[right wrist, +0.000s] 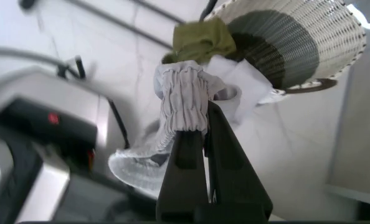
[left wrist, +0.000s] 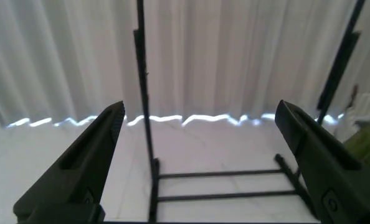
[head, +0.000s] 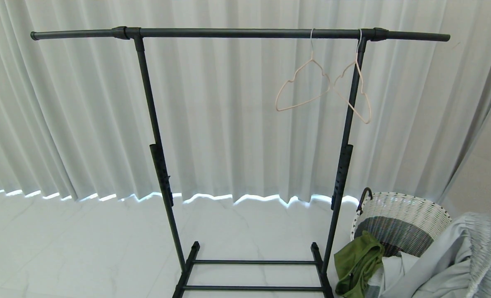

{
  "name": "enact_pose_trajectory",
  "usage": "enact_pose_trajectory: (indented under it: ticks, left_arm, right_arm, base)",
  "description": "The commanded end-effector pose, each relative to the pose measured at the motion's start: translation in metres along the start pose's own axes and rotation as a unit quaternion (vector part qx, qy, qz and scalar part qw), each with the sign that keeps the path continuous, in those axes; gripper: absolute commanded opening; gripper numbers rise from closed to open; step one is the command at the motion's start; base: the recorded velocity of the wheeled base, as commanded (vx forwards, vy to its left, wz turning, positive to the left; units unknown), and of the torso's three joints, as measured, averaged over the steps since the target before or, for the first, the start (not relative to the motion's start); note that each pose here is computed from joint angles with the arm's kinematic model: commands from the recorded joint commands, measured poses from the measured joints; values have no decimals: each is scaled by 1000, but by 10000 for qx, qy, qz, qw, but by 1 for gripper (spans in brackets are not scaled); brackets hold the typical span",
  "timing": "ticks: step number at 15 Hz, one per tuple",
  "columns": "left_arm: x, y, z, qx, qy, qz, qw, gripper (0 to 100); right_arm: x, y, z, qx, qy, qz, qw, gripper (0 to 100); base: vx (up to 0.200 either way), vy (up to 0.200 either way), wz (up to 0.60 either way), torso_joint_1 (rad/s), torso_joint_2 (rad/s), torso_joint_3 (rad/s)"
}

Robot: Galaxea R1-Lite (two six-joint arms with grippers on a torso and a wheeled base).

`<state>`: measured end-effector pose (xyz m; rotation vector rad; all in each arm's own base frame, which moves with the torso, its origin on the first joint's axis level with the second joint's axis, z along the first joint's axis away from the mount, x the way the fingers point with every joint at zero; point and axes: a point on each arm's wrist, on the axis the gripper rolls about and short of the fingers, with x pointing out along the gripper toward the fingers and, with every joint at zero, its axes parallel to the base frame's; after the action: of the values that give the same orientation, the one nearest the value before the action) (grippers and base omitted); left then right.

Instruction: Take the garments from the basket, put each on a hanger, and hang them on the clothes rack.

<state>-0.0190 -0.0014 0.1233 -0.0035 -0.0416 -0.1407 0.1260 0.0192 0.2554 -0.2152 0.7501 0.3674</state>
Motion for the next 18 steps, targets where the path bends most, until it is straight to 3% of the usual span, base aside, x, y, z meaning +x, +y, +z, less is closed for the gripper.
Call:
enact_pose_trajectory:
  ticks: [1,3,5,6,7,8,9,11,12,13,14,15,16,17,18]
  left_arm:
    - [60,2,86,-387,456,-506,9969,100]
    - [100,-5,100,-365,977,-1108,9884,100]
    - [138,-22,104,-232,1452,-1703,9743,100]
    - [148,-28,103,-213,1584,-1786,9709,100]
    - [177,-46,95,-112,2036,-1877,9608,100]
    - [186,-56,89,-25,2224,-1963,9550,100]
    - [191,-86,81,168,2481,-2410,9381,100]
    - [202,-140,60,120,2972,-2917,9091,100]
    - [212,-172,46,37,3104,-3042,9006,100]
    - [216,-187,41,8,3110,-3099,8985,100]
    - [223,-239,18,-26,3201,-3131,8942,100]
    - [223,-270,1,1,3345,-3137,8887,100]
    - [221,-285,-6,-27,3417,-3196,8838,100]
    - [215,-321,-19,-147,3521,-3391,8723,100]
    - [212,-337,-24,-223,3563,-3475,8670,100]
  right_arm:
    - [8,4,-20,244,-247,-40,9994,0]
    - [14,5,-31,383,-512,-104,9979,0]
    - [18,7,-39,602,-762,-112,9952,0]
    - [20,7,-40,645,-867,-124,9941,0]
    - [17,8,-41,619,-1174,-151,9910,0]
    - [13,10,-42,541,-1279,-122,9902,0]
    - [7,16,-42,409,-1417,11,9891,0]
    - [5,16,-42,466,-1493,39,9877,0]
    - [5,16,-41,590,-1515,63,9867,0]
    - [4,16,-40,661,-1538,80,9859,0]
    - [4,16,-39,874,-1627,146,9827,0]
    - [4,16,-39,955,-1656,165,9814,0]
    - [4,16,-39,990,-1663,178,9809,0]
    - [3,16,-38,1051,-1714,201,9794,0]
    - [3,16,-37,1047,-1766,236,9784,0]
  base:
    - [0,0,0,0,0,0]
    - [0,0,0,0,0,0]
    - [0,0,0,0,0,0]
    - [0,0,0,0,0,0]
    - [0,0,0,0,0,0]
    - [0,0,0,0,0,0]
    - [0,0,0,0,0,0]
    - [0,0,0,0,0,0]
    - [0,0,0,0,0,0]
    - [0,0,0,0,0,0]
    - [0,0,0,0,0,0]
    - [0,0,0,0,0,0]
    - [0,0,0,0,0,0]
    - [0,0,0,0,0,0]
    - [0,0,0,0,0,0]
